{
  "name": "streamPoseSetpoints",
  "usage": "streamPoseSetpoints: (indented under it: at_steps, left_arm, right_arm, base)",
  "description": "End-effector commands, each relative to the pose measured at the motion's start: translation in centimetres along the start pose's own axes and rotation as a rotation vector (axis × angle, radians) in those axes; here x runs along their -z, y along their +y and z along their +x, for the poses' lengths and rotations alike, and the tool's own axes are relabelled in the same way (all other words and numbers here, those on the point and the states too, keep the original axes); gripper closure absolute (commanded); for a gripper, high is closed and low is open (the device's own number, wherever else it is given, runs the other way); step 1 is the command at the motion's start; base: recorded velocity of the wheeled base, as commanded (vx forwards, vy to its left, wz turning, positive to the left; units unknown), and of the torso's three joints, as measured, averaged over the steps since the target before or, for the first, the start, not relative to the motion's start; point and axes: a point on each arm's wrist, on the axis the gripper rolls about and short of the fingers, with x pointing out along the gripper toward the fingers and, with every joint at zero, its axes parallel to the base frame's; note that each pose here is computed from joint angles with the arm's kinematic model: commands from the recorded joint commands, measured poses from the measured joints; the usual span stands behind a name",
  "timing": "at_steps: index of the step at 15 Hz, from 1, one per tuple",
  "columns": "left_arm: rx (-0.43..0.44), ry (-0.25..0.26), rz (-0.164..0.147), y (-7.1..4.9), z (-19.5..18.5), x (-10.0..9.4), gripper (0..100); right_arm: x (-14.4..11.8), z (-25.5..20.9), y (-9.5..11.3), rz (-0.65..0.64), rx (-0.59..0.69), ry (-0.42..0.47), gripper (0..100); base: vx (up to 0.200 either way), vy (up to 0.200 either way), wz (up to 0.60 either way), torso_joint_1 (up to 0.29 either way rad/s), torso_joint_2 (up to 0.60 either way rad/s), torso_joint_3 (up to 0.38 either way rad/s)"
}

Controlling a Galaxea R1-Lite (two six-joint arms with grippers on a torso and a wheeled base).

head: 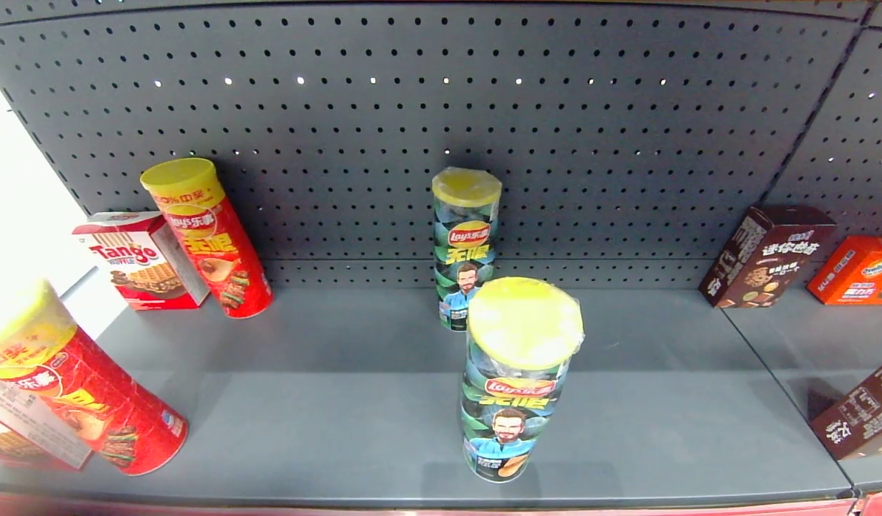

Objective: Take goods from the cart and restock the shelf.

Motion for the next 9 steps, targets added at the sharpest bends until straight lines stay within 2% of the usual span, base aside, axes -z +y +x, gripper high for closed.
streamPoseSetpoints:
  at_steps: [1, 3, 5, 6, 7, 9]
  left_arm:
    - [-0.014, 0.005, -0.006, 0.05, 0.03, -0.01, 0]
    - [-0.039, 0.008, -0.014, 0.1, 0.04, -0.01, 0]
    - [-0.184, 0.035, -0.015, 0.42, 0.0, 0.1, 0]
    - [-0.261, 0.103, -0.028, 0.47, -0.08, 0.75, 0]
    - [-0.307, 0.122, -0.057, 0.43, -0.18, 0.88, 0]
    - [-0.288, 0.097, -0.076, 0.33, -0.26, 0.85, 0]
  right_arm:
    - [-0.01, 0.01, 0.0, -0.001, -0.001, 0.001, 0]
    - [-0.01, 0.01, 0.0, -0.001, 0.0, 0.001, 0]
    - [-0.01, 0.01, 0.0, -0.001, -0.001, 0.001, 0]
    - [-0.01, 0.01, 0.0, -0.001, 0.0, 0.001, 0]
    - [-0.01, 0.01, 0.0, -0.001, -0.001, 0.001, 0]
    - [-0.01, 0.01, 0.0, -0.001, 0.0, 0.001, 0]
  base:
    - [0.0, 0.0, 0.0, 0.0, 0.0, 0.0]
    - [0.0, 0.0, 0.0, 0.0, 0.0, 0.0]
    - [0.0, 0.0, 0.0, 0.0, 0.0, 0.0]
    - [0.0, 0.0, 0.0, 0.0, 0.0, 0.0]
    - [0.0, 0.0, 0.0, 0.0, 0.0, 0.0]
    - [0.0, 0.0, 0.0, 0.0, 0.0, 0.0]
